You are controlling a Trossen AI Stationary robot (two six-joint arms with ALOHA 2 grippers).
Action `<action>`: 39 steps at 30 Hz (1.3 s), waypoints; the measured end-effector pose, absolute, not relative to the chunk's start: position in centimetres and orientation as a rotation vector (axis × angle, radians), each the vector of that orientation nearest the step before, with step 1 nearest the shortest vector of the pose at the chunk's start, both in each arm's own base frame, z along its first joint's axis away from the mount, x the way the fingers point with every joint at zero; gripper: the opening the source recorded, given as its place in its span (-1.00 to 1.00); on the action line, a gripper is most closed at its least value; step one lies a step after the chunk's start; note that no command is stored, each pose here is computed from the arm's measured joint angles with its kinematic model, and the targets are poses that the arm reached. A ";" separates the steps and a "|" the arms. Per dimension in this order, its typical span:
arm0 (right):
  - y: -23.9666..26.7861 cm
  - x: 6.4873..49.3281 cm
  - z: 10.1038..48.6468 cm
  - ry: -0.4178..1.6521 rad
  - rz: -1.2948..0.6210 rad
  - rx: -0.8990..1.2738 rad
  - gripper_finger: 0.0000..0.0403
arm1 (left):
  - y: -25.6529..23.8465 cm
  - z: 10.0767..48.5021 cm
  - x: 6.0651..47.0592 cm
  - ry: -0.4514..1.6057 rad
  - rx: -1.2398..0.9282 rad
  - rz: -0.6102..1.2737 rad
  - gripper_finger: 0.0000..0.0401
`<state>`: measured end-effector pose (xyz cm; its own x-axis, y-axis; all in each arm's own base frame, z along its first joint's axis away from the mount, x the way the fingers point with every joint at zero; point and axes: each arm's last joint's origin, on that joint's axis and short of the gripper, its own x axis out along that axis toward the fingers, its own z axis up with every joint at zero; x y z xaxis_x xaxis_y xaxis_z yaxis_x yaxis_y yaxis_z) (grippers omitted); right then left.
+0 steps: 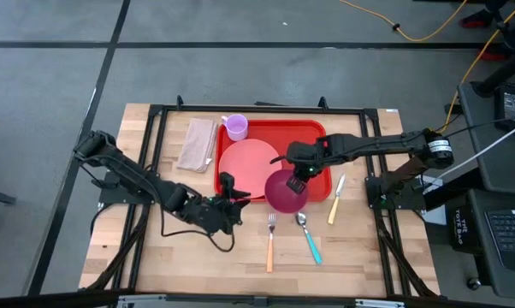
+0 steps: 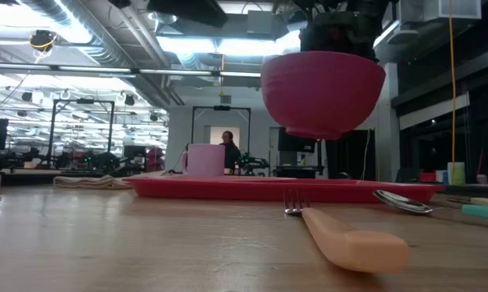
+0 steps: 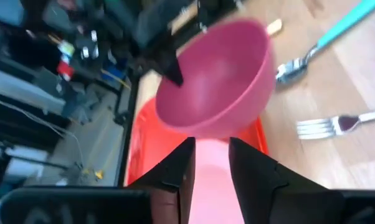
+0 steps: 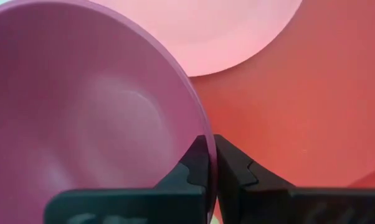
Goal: Set up tray
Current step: Put the pink bowl on the pink plate on the red tray
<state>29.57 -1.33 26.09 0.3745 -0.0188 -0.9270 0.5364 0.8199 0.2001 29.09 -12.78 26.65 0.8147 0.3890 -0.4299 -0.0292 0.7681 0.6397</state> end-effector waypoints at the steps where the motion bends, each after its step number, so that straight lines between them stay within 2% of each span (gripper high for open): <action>1: -1.3 29.6 26.1 1.144 -0.372 0.526 -0.94 | -12.6 26.7 29.1 0.601 0.657 0.237 -0.51; 8: -1.3 29.6 26.1 1.143 -0.374 0.529 -0.94 | -12.3 26.3 28.7 0.679 0.773 0.199 -0.39; 13: -1.3 29.6 26.1 1.143 -0.375 0.532 -0.94 | -12.1 26.5 29.2 0.641 0.699 0.189 -0.40; 23: -1.3 29.6 26.1 1.139 -0.392 0.555 -0.94 | -9.3 28.8 31.3 0.766 0.536 0.045 -0.39; 30: -2.2 29.6 26.1 1.124 -0.415 0.571 -0.94 | -9.8 27.9 33.4 0.881 0.642 -0.017 -0.39; 39: -3.0 30.4 25.7 1.090 -0.405 0.555 -0.94 | -10.3 28.3 34.9 0.858 0.712 -0.047 -0.39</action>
<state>30.44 -2.97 25.66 0.4122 -0.0390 -0.9102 0.5652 0.7945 0.2220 34.94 -10.28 28.33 0.6673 0.2376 -0.7059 0.3128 0.7707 0.5552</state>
